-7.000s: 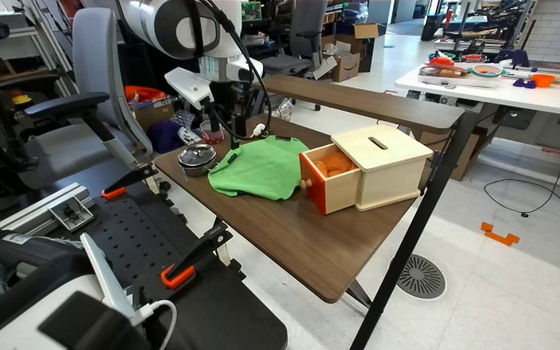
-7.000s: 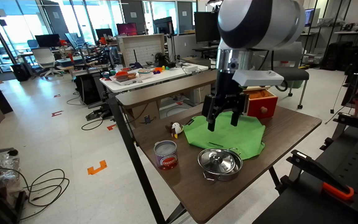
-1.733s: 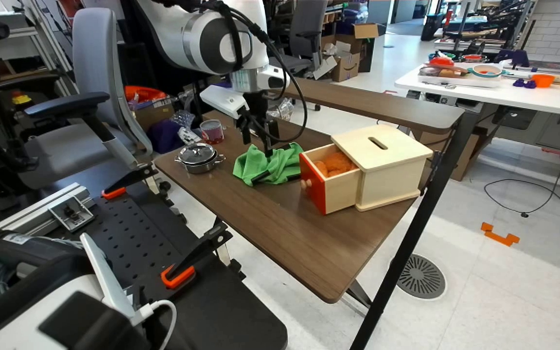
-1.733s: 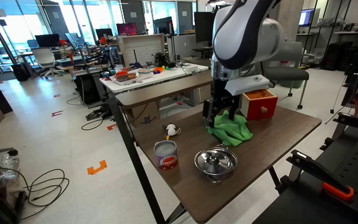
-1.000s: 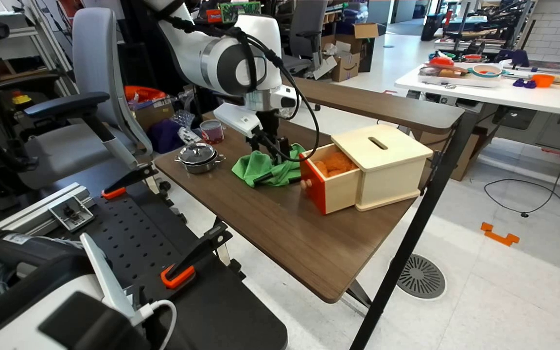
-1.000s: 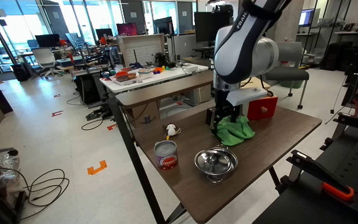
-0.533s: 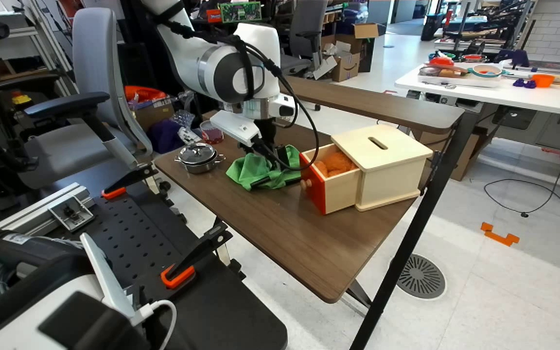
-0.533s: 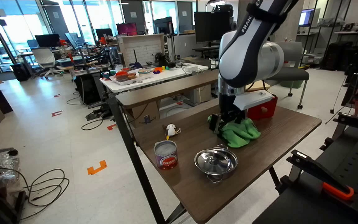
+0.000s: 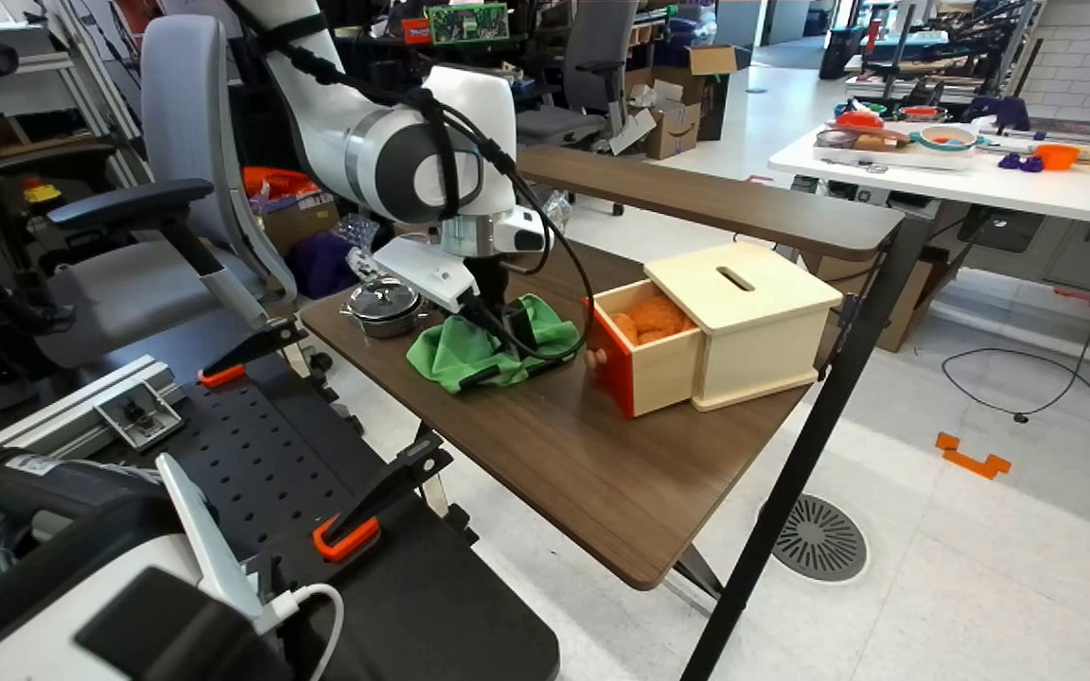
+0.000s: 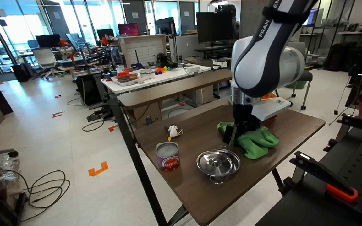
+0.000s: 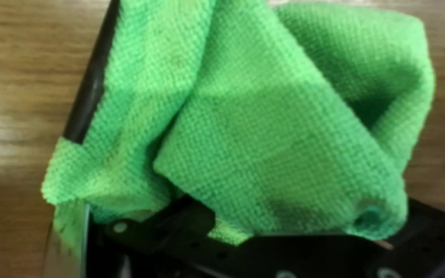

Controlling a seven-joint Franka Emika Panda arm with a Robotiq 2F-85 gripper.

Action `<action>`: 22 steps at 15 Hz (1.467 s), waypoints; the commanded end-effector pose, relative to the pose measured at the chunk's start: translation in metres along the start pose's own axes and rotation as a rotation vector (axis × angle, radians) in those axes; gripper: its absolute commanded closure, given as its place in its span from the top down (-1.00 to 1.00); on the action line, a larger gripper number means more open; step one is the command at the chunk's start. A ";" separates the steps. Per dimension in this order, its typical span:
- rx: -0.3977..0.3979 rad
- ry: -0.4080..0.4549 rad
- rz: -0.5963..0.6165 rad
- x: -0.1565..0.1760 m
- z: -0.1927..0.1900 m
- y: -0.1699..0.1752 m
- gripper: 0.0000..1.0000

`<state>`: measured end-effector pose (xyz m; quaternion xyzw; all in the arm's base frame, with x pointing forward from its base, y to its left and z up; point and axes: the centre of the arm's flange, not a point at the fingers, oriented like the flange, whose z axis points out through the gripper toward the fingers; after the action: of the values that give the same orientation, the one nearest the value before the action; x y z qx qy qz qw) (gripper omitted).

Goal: Fold the green towel, then move it to the right

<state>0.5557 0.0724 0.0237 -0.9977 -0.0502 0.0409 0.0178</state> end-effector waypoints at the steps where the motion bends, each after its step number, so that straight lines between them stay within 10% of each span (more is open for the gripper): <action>1: -0.006 -0.018 -0.015 -0.050 0.000 0.008 1.00; 22: -0.070 0.052 0.240 -0.035 -0.024 0.165 1.00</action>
<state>0.5334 -0.0803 0.0449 -0.9978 0.0632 0.0142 -0.0148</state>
